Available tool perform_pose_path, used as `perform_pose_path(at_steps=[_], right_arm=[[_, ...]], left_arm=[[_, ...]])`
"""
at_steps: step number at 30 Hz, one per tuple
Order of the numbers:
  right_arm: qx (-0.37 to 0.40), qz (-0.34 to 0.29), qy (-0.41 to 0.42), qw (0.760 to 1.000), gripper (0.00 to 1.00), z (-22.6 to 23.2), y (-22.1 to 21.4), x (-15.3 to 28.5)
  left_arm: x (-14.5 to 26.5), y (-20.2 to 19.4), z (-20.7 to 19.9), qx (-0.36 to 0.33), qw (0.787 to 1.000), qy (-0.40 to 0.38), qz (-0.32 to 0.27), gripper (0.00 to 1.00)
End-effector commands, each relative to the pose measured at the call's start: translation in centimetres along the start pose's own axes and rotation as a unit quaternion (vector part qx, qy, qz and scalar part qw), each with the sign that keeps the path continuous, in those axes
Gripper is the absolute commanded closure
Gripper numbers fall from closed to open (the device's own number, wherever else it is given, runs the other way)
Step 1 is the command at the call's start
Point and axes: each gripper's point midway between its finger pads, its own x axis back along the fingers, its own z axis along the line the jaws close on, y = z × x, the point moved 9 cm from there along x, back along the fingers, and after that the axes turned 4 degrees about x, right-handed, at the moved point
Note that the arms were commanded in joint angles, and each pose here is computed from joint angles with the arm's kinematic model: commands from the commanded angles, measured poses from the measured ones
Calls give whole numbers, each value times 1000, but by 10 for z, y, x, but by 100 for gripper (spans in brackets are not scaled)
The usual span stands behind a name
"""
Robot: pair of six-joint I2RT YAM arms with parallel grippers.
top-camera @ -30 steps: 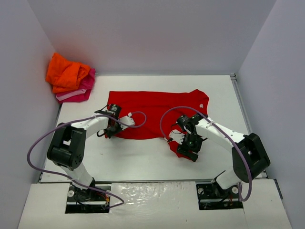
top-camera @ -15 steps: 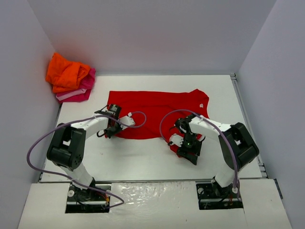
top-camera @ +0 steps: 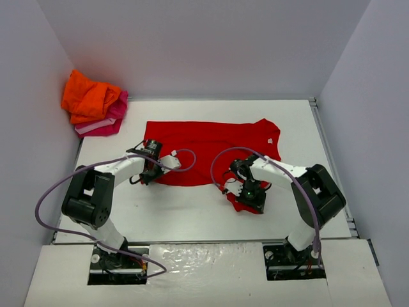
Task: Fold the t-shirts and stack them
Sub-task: Grap the side of the flattened tshirt closest away from the robot with both arms, then fold the other side of the tshirt into a rectangle
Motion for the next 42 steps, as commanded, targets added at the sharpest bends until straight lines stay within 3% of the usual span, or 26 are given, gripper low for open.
perform_pose_path(at_steps=[1,6,10,23,31,42], right_arm=[[-14,-18,-85,996,100,-1,-8,34],[-16,-116,-204,972,100,0,-21,98],[-38,-160,-242,956,100,0,-41,128],[-36,-248,-173,953,100,31,-77,130],[-40,-261,-179,948,100,35,-89,132],[-45,-209,-377,901,100,-35,-52,204]], left_arm=[[3,-8,-8,6,1000,2,-10,100],[34,-14,-7,11,999,25,-45,100],[61,-25,-13,6,998,16,-60,100],[113,-55,-42,-20,997,-36,-59,100],[118,-62,-44,-23,998,-45,-41,100],[129,-23,37,6,994,51,-99,100]])
